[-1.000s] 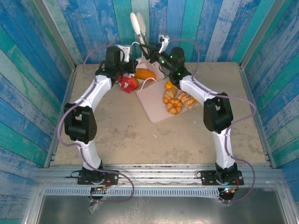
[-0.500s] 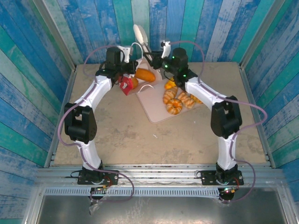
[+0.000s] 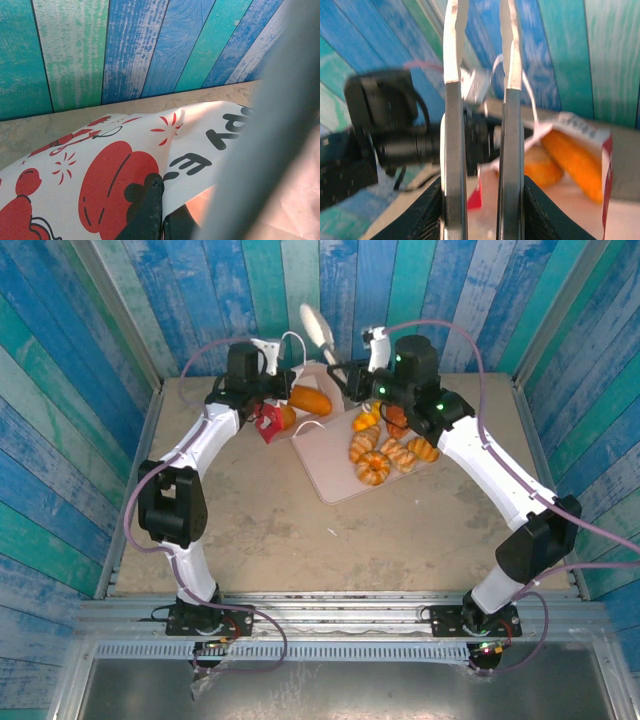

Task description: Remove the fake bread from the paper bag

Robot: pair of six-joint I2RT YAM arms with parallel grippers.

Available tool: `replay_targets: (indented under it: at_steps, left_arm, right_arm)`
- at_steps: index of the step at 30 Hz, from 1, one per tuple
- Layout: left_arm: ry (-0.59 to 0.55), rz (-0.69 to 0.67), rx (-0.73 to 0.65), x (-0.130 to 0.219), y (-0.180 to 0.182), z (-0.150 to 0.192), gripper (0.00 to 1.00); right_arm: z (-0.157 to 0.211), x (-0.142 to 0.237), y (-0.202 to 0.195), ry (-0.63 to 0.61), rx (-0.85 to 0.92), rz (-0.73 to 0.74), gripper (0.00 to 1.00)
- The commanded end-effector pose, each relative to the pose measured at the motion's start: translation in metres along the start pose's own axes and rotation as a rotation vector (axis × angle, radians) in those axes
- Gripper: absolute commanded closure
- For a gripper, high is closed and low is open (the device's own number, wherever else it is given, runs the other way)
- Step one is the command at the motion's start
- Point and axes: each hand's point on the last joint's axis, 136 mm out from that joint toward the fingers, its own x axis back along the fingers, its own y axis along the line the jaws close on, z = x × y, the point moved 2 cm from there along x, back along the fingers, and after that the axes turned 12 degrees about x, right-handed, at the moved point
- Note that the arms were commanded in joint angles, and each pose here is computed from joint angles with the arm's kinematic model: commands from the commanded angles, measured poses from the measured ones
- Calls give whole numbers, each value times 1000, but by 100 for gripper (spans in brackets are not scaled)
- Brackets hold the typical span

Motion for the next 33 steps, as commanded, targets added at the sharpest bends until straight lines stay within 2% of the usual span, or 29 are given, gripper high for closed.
replay_targets:
  at_steps: [1, 7, 14, 23, 33]
  left_arm:
    - [-19, -17, -36, 20, -5, -7, 100]
    - [-29, -9, -46, 22, -7, -7, 100]
    - [-44, 5, -80, 31, -13, -8, 100]
    - [-31, 5, -144, 36, -23, -3, 100]
    - [-47, 2, -156, 39, -27, -12, 100]
  right_arm:
    - [37, 12, 11, 215, -42, -19, 62]
    - [60, 12, 7, 335, -54, 2, 63]
    - [93, -12, -3, 509, -118, 6, 65]
    - [96, -39, -14, 598, -142, 23, 64]
    - [128, -57, -16, 711, -174, 46, 63]
